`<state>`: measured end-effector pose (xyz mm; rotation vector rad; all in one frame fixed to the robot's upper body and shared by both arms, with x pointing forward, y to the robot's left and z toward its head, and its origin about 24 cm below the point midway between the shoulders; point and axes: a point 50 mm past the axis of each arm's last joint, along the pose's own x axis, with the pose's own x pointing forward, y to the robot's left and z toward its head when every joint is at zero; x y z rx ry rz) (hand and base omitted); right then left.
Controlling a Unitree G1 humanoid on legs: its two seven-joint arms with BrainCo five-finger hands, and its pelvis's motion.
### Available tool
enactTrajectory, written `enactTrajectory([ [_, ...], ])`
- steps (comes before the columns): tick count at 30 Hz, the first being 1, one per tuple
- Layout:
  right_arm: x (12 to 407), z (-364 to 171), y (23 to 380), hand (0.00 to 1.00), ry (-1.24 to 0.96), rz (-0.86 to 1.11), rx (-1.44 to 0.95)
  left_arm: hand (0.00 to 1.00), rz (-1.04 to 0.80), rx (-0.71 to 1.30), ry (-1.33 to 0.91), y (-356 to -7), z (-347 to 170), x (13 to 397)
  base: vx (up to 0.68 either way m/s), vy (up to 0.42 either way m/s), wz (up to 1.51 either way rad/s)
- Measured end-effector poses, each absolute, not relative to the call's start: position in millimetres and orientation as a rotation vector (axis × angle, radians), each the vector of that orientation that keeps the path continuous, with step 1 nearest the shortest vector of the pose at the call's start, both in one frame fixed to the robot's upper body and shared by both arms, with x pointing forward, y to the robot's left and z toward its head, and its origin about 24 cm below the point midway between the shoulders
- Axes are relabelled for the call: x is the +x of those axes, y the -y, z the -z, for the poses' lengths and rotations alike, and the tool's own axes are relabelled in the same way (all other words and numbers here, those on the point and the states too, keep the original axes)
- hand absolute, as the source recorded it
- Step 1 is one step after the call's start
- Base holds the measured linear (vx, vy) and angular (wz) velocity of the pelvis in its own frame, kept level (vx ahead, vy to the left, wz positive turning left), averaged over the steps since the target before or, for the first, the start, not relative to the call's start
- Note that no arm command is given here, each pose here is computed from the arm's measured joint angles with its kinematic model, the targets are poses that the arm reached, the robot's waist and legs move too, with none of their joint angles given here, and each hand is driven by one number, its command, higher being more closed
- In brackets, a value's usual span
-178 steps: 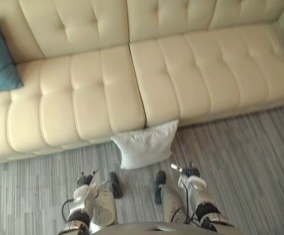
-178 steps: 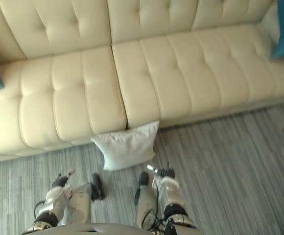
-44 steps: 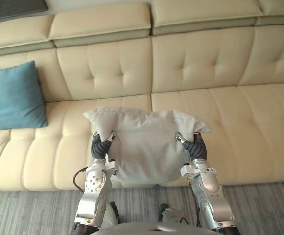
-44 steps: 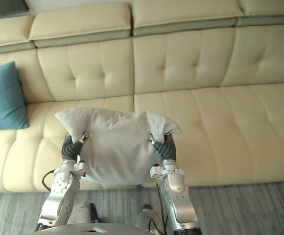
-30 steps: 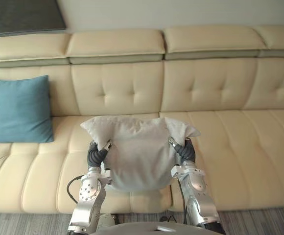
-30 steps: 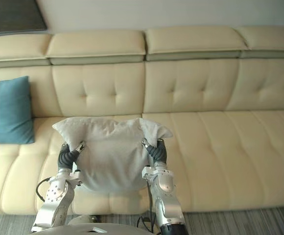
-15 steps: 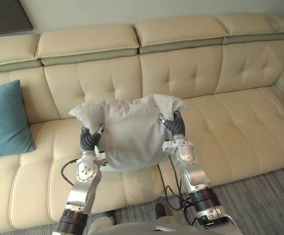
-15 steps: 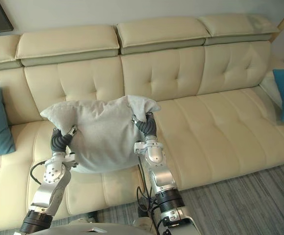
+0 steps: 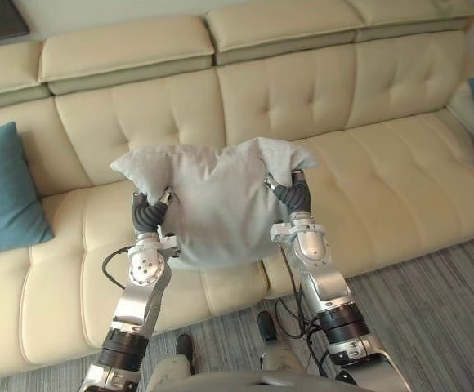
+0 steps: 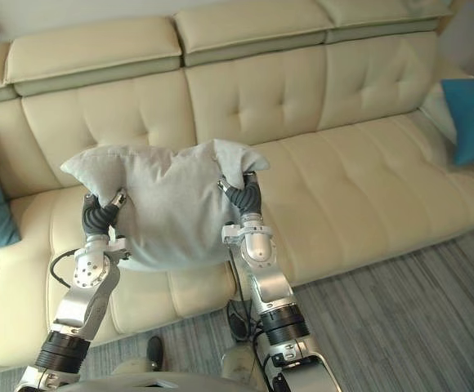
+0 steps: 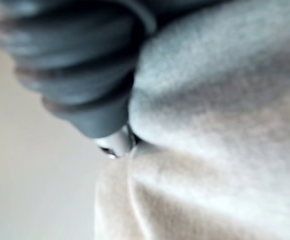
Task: Pick up cushions and gather them together orderly.
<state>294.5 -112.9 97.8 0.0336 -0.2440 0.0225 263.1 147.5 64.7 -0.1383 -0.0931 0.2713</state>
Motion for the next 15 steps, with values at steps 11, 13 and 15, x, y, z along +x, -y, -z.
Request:
enactTrajectory([
  [11,295,-90,113,1.0,0.212,-0.02,0.022,1.0,-0.281,-0.122,0.082,-144,-63,261,-0.01,-0.089,-0.2],
  [13,300,-100,111,1.0,0.244,-0.012,0.024,1.0,-0.286,-0.116,0.122,-143,-73,269,-0.03,-0.043,0.11],
  [15,311,-121,108,1.0,0.311,0.006,0.021,1.0,-0.3,-0.103,0.19,-142,-93,288,-0.09,-0.04,0.28],
])
